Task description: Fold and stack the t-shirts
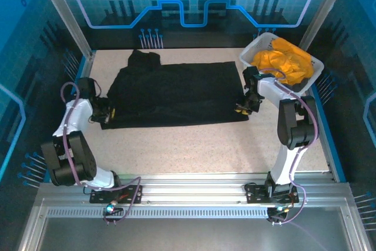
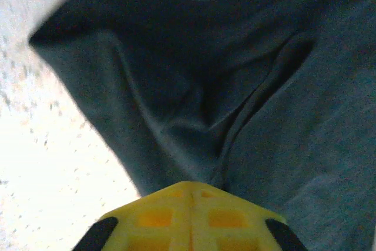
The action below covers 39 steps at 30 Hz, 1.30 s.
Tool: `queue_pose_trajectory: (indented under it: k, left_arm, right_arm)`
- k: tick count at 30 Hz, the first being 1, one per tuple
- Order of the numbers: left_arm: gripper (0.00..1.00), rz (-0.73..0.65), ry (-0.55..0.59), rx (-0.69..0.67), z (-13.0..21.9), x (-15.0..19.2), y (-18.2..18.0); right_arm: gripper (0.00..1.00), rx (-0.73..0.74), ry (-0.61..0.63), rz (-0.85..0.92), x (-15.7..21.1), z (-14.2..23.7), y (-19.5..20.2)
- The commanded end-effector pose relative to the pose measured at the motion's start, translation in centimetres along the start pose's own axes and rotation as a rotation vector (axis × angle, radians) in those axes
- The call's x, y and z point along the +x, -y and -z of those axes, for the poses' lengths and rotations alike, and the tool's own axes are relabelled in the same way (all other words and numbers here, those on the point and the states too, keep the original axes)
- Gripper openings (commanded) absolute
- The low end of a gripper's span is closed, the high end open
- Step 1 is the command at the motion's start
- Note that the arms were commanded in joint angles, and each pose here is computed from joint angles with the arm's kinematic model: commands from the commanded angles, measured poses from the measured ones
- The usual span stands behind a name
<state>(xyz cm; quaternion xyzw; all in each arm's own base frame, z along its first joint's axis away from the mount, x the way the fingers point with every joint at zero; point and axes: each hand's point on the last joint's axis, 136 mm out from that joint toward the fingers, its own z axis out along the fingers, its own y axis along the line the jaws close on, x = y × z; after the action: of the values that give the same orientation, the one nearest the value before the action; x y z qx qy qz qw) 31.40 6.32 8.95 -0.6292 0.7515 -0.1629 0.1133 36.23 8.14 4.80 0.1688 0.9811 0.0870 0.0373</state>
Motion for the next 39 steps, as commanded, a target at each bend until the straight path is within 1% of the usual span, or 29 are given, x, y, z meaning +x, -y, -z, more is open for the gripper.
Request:
queue_pose_trajectory:
  k: [1, 5, 8, 11, 14, 17, 23, 28, 31, 33, 35, 37, 39]
  left_arm:
    - [0.01, 0.019, -0.1, -0.075, -2.8, 2.1, -1.6]
    - [0.0, 0.007, -0.12, -0.093, -4.8, 1.6, -0.7]
    - [0.0, -0.008, -0.144, -0.136, -6.5, 1.1, -0.2]
    - [0.0, -0.037, -0.108, -0.172, -7.4, -0.1, 0.1]
    - [0.0, -0.056, -0.084, -0.203, -7.8, -0.7, -0.2]
    - [0.0, -0.056, -0.092, -0.225, -8.0, 0.1, -1.6]
    - [0.0, 0.009, -0.107, -0.268, -7.0, 2.6, -6.8]
    - [0.0, 0.064, -0.126, -0.28, -5.7, 5.1, -11.1]
    - [0.0, 0.058, -0.118, -0.279, -4.6, 5.7, -12.3]
    - [0.04, 0.044, -0.104, -0.252, -3.8, 5.6, -11.8]
    - [0.11, 0.041, -0.094, -0.196, -3.0, 5.5, -10.3]
    - [0.25, 0.025, -0.08, -0.118, -1.8, 5.6, -7.8]
    - [0.38, -0.001, -0.08, -0.071, -0.7, 6.5, -5.7]
  right_arm:
    - [0.26, -0.023, -0.041, 0.029, 0.4, -0.6, -1.4]
    - [0.26, -0.022, -0.063, 0.007, 0.0, -1.5, -1.7]
    - [0.26, 0.018, -0.108, -0.005, 0.1, -2.4, -1.3]
    - [0.27, 0.087, -0.168, -0.028, 0.7, -3.2, -0.1]
    - [0.29, 0.125, -0.185, -0.045, 1.2, -3.4, 0.8]
    - [0.31, 0.148, -0.213, -0.054, 2.0, -3.7, 1.6]
    - [0.31, 0.222, -0.247, -0.066, 4.4, -3.1, 3.9]
    - [0.32, 0.268, -0.251, -0.118, 7.7, -1.7, 7.1]
    - [0.32, 0.277, -0.242, -0.159, 9.8, -1.0, 8.8]
    - [0.33, 0.254, -0.217, -0.178, 10.3, -0.8, 9.0]
    - [0.34, 0.173, -0.155, -0.174, 9.6, -0.1, 7.9]
    - [0.42, 0.057, -0.057, -0.119, 7.9, 1.3, 5.3]
    - [0.49, -0.05, 0.028, -0.044, 6.2, 3.3, 2.2]
